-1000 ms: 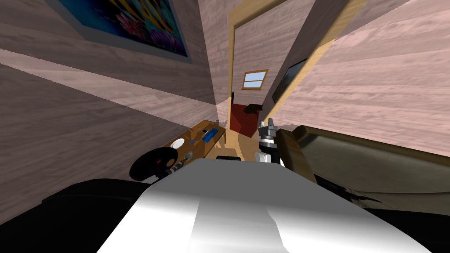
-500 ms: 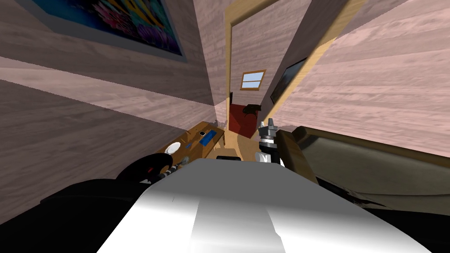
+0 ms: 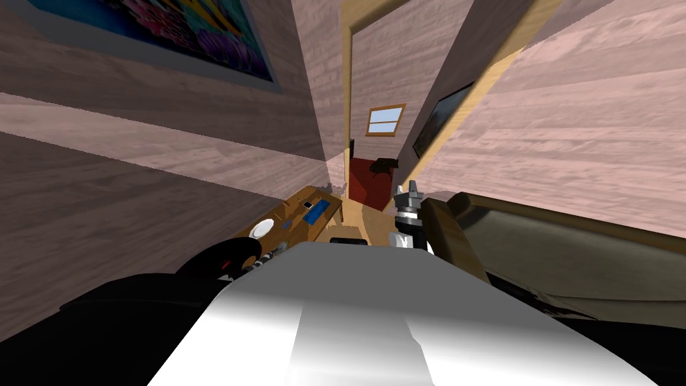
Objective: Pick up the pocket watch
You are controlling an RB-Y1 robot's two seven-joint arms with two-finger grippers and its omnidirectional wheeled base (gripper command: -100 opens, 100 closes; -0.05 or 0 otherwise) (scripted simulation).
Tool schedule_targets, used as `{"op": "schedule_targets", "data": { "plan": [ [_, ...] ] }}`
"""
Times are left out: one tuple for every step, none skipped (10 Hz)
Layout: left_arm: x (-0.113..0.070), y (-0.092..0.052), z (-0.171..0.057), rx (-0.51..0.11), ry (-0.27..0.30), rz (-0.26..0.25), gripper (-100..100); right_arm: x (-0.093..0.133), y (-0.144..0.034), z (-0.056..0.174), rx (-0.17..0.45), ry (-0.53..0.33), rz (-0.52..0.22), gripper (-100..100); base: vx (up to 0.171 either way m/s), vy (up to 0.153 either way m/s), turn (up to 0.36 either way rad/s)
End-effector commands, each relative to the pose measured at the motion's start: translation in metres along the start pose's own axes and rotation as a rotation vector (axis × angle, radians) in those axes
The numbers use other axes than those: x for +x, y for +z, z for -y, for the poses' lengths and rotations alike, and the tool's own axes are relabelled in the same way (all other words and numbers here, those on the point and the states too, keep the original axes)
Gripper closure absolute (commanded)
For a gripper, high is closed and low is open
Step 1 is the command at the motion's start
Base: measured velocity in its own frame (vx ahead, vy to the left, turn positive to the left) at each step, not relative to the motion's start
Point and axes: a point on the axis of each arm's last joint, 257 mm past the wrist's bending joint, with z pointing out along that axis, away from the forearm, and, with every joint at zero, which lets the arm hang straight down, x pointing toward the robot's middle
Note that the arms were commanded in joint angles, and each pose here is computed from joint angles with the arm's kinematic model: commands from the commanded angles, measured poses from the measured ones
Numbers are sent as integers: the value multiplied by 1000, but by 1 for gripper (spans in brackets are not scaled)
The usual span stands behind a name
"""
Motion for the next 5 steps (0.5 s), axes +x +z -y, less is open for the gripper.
{"op": "schedule_targets", "data": {
  "plan": [
    [12, 7, -3, -1, -3, 2, -100, 0, 0, 0, 0, 0, 0, 0, 36, 83, -54],
    [12, 7, -3, -1, -3, 2, -100, 0, 0, 0, 0, 0, 0, 0, 18, 59, -14],
    [10, 6, -2, 2, -1, -1, -100, 0, 0, 0, 0, 0, 0, 0, 4, 19, 0],
    [10, 6, -2, 0, -1, 1, 100, 0, 0, 0, 0, 0, 0, 0, 0, 0, 0],
    [10, 6, -2, 0, -1, 1, 100, 0, 0, 0, 0, 0, 0, 0, 0, 0, 0]
  ]
}}
